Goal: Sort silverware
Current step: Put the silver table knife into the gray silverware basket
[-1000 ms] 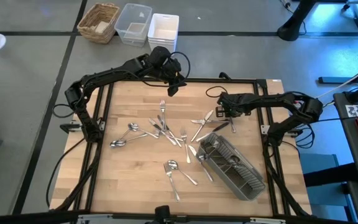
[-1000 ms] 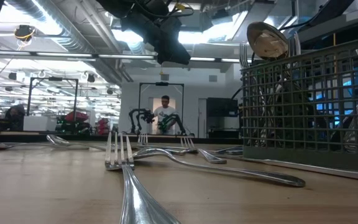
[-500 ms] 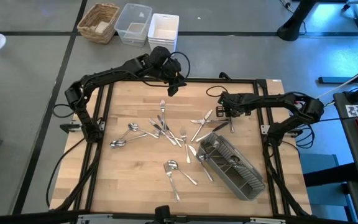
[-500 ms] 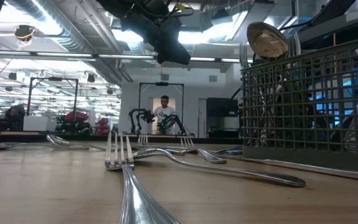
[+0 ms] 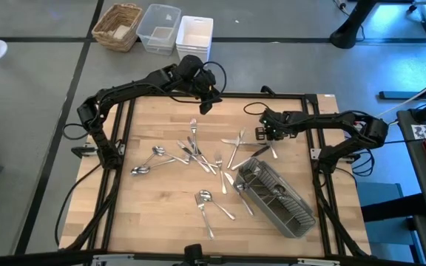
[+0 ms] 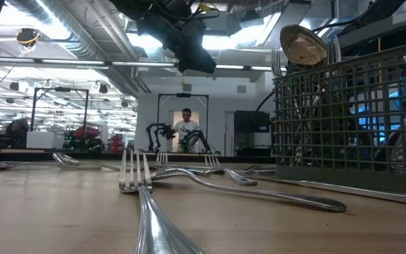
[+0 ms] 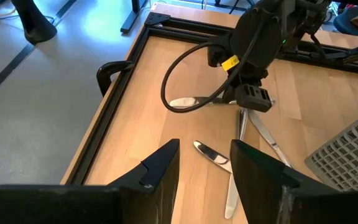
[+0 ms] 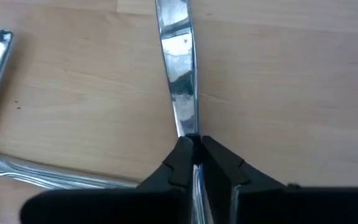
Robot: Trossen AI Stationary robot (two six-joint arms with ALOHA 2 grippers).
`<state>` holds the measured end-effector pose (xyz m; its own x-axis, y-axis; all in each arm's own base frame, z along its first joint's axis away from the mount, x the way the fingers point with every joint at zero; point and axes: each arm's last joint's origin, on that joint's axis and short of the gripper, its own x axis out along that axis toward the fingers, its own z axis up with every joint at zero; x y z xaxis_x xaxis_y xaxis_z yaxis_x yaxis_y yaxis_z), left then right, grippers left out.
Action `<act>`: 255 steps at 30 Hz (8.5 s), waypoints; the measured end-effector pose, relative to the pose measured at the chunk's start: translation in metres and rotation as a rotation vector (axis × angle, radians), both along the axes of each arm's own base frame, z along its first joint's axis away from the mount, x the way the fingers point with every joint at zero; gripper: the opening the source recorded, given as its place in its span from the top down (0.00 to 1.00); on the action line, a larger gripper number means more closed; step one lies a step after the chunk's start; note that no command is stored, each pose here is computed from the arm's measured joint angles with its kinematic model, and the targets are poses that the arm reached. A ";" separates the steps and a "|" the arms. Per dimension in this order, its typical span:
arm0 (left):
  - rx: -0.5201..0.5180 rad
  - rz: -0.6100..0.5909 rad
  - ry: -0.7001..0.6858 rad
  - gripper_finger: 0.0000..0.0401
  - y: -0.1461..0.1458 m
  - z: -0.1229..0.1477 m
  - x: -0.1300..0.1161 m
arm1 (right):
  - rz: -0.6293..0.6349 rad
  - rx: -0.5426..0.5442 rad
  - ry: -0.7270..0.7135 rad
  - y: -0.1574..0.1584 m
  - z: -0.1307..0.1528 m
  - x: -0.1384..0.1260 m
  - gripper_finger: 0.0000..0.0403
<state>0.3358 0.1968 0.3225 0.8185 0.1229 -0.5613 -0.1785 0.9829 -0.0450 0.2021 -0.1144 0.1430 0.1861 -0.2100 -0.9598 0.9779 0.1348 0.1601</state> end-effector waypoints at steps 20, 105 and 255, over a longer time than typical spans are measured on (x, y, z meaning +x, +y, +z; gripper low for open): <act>0.000 0.000 0.001 0.66 0.000 0.000 0.000 | 0.031 -0.009 0.008 0.000 0.001 0.000 0.95; -0.519 0.092 0.257 0.66 -0.092 -0.136 0.100 | 0.430 -0.672 0.264 -0.026 0.275 0.020 0.72; -0.161 -0.047 -0.903 0.92 -0.342 -0.075 0.172 | 0.333 -0.820 -0.266 0.072 0.358 -0.146 0.72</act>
